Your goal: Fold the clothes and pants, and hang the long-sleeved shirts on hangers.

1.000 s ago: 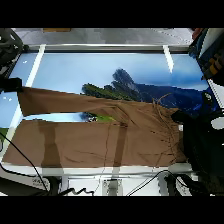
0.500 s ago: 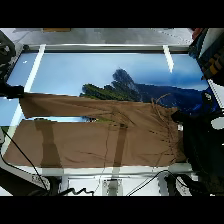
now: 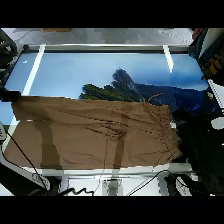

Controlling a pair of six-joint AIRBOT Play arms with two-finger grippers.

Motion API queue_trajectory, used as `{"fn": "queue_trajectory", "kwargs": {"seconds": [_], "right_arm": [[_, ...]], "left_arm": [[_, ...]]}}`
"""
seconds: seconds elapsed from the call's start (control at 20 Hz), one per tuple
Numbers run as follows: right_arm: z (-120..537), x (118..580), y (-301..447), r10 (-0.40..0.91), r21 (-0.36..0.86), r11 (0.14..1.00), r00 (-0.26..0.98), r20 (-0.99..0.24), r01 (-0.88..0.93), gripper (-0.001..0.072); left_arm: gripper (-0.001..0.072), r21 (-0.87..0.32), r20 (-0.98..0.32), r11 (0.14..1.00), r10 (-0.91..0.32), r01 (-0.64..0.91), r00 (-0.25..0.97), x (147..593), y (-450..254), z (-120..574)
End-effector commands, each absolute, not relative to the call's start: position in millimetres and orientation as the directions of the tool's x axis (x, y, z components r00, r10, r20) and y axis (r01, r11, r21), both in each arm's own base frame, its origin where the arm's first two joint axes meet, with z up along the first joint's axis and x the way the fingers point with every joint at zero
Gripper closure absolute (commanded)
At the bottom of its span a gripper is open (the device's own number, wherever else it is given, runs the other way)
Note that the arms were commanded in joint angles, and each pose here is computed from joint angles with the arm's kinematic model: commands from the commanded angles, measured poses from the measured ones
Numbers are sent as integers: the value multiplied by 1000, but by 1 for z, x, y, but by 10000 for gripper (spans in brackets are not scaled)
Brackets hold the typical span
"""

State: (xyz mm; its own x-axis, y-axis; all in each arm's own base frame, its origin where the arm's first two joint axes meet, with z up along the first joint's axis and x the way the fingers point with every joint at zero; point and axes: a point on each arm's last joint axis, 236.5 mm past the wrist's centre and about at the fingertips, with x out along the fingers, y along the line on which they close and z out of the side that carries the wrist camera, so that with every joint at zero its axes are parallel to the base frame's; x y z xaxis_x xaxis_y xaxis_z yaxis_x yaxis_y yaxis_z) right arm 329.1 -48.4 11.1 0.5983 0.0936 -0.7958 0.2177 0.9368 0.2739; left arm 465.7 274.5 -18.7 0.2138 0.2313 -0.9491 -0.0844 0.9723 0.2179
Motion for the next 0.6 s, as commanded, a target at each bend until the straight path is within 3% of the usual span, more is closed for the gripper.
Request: {"fn": "queue_trajectory", "kwargs": {"seconds": [0.0, 0.25, 0.55], "right_arm": [[12, 338, -55, 69, 282, 926, 623, -779, 250, 19], [-58, 354, -56, 156, 331, 881, 452, -878, 339, 19], [-94, 386, -52, 338, 374, 902, 186, -923, 216, 18]], "left_arm": [[684, 228, -952, 971, 238, -76, 193, 467, 279, -36], [684, 213, -958, 974, 224, -77, 181, 467, 277, -46], [684, 211, -959, 975, 221, -77, 176, 466, 276, -46]]}}
